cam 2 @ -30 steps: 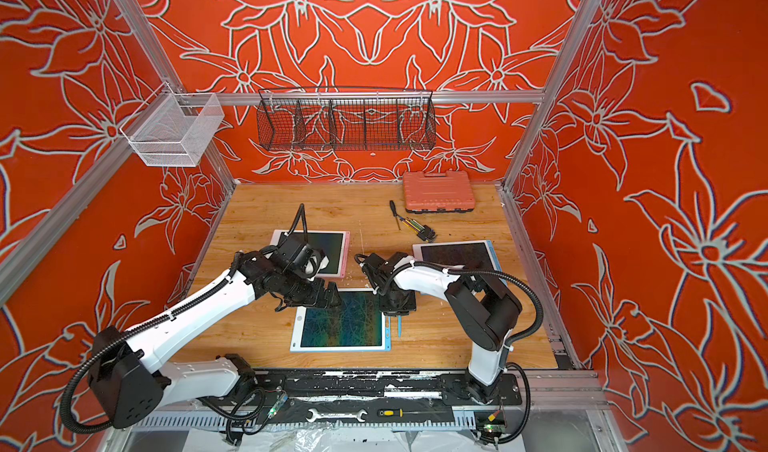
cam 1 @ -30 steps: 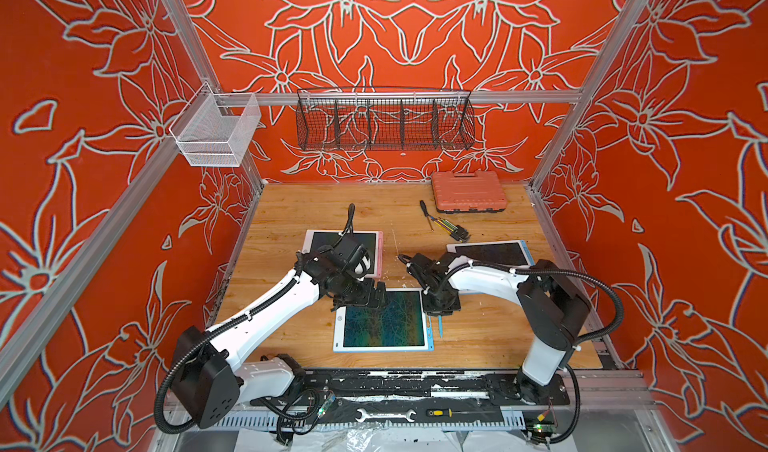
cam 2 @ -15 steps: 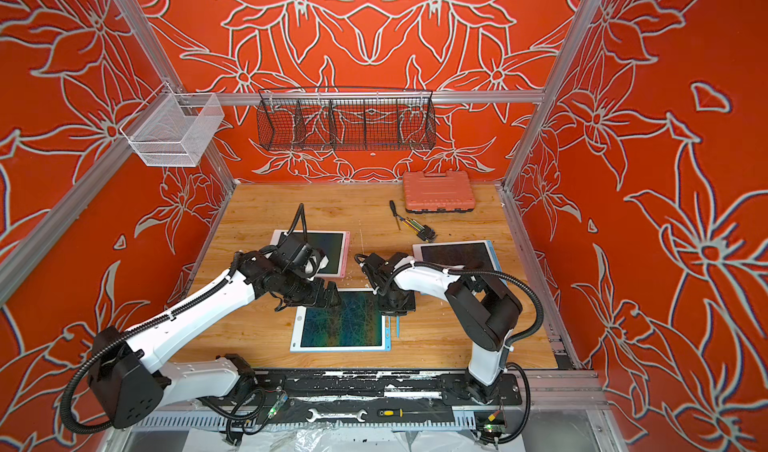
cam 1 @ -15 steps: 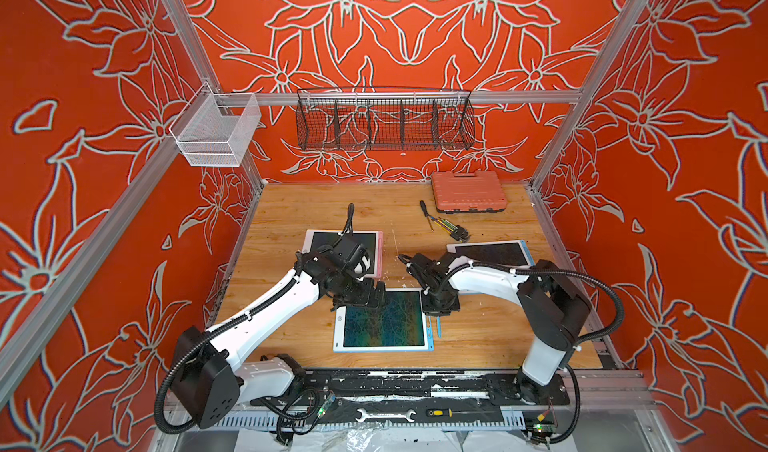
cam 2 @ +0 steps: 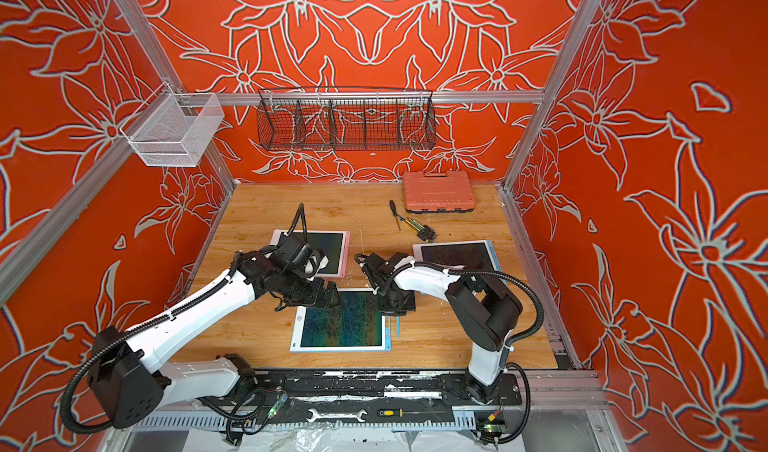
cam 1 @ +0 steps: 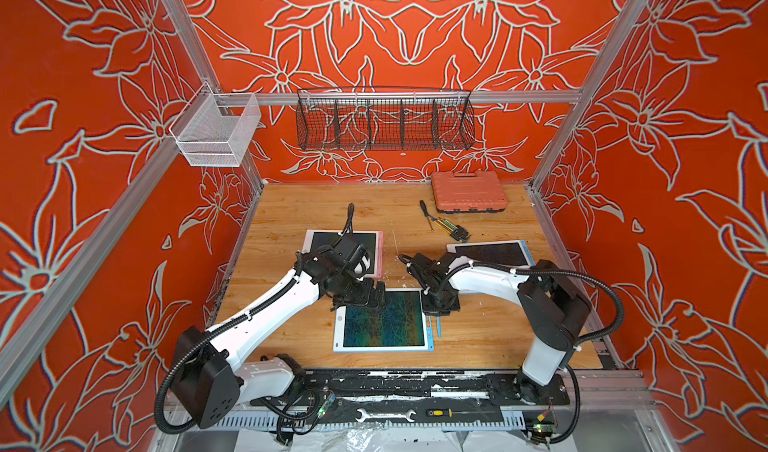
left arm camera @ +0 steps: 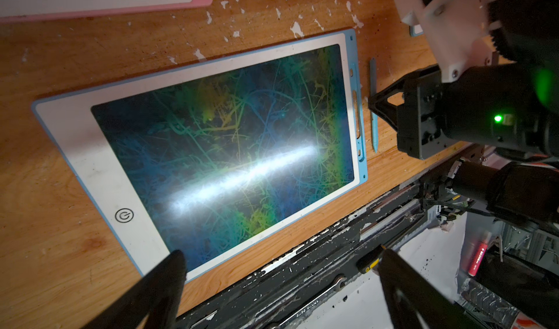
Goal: Place the stylus back onto the writing tablet
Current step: Pick up the stylus from the center of the board.
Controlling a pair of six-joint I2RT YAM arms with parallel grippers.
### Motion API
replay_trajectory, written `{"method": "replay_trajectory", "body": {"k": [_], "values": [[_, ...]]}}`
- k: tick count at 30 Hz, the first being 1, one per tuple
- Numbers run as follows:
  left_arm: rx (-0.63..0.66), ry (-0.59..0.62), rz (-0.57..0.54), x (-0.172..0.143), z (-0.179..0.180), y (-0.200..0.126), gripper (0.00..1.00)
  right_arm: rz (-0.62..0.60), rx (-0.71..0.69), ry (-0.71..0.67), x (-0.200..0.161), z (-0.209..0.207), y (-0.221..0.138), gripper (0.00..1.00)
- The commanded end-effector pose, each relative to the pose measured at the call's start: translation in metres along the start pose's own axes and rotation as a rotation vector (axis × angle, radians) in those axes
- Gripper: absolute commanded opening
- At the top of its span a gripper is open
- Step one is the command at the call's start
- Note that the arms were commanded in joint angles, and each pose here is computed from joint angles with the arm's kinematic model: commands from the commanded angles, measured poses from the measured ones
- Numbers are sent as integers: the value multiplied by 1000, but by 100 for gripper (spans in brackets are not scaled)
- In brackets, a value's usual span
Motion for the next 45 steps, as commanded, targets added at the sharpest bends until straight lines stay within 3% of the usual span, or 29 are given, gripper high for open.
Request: {"method": "replay_trajectory", "body": {"k": [1, 45], "values": [[7, 13, -21, 4, -1, -8, 97, 6, -37, 12, -4, -7, 4, 6], [6, 7, -28, 4, 0, -9, 97, -34, 51, 18, 0, 6, -24, 6]]}}
Point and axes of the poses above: each gripper's point midway between its finger pads, its own y axis out along the fingers, its own z axis along the line the jaws close on, x = y × z, the point moved 8 cm from there along -y, back along the fingers, and after that the axes turned 14 degrees about y, right-handed, at the moved point
